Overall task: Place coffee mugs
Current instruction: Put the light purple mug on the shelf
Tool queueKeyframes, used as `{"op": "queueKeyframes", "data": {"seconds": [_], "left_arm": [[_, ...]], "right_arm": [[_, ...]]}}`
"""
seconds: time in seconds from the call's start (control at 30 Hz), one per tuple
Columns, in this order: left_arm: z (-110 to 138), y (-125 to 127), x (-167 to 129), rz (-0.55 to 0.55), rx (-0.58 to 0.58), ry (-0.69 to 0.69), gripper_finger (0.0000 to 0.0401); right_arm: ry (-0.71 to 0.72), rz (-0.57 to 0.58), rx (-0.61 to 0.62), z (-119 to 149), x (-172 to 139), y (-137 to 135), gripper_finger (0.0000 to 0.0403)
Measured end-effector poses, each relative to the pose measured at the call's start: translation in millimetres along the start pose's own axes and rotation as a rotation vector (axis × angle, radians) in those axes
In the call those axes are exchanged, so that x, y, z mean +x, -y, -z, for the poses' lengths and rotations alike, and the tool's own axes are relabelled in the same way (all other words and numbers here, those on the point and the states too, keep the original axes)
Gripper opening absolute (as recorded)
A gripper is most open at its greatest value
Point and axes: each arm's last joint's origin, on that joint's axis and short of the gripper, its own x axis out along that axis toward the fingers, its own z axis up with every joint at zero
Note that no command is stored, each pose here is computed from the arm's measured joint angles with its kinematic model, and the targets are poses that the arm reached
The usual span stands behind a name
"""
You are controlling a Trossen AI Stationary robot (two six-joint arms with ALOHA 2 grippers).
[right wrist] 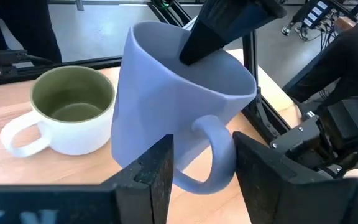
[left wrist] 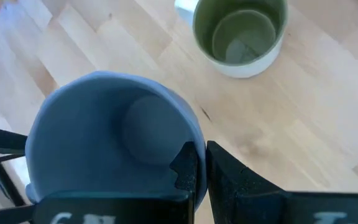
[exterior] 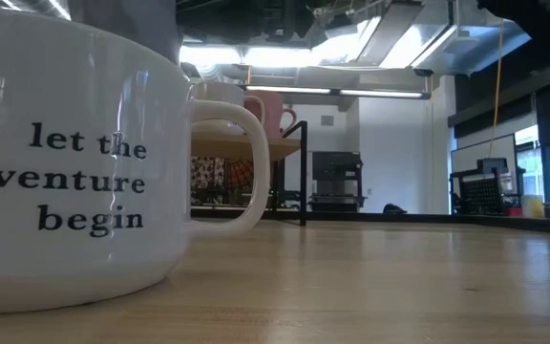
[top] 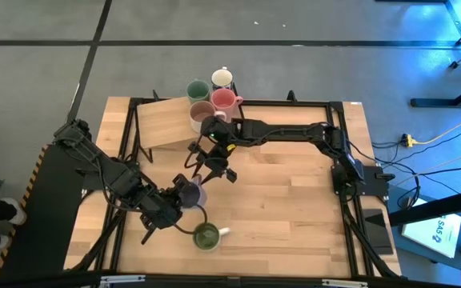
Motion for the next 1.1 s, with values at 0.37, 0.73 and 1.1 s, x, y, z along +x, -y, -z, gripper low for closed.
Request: {"op": "queueKeyframes", "data": {"seconds": [0.37,0.73,1.1], "left_arm": [[1.1,-3.5,2.0,-0.024,0.085,-0.019,0.0010],[1.6,-6.4,4.5,-0.030,0.124,-0.028,0.0010],[-1.8,-8.1,2.7,-0.061,-0.015,0.016,0.0088]], "right_arm": [[0.005,-0.008,-0.001,2.8,3.1,-0.1,0.0120],[-0.042,0.022,0.045,8.0,5.0,1.1,0.0024],[-0.047,0.019,0.043,8.9,6.9,0.1,0.0023]]}}
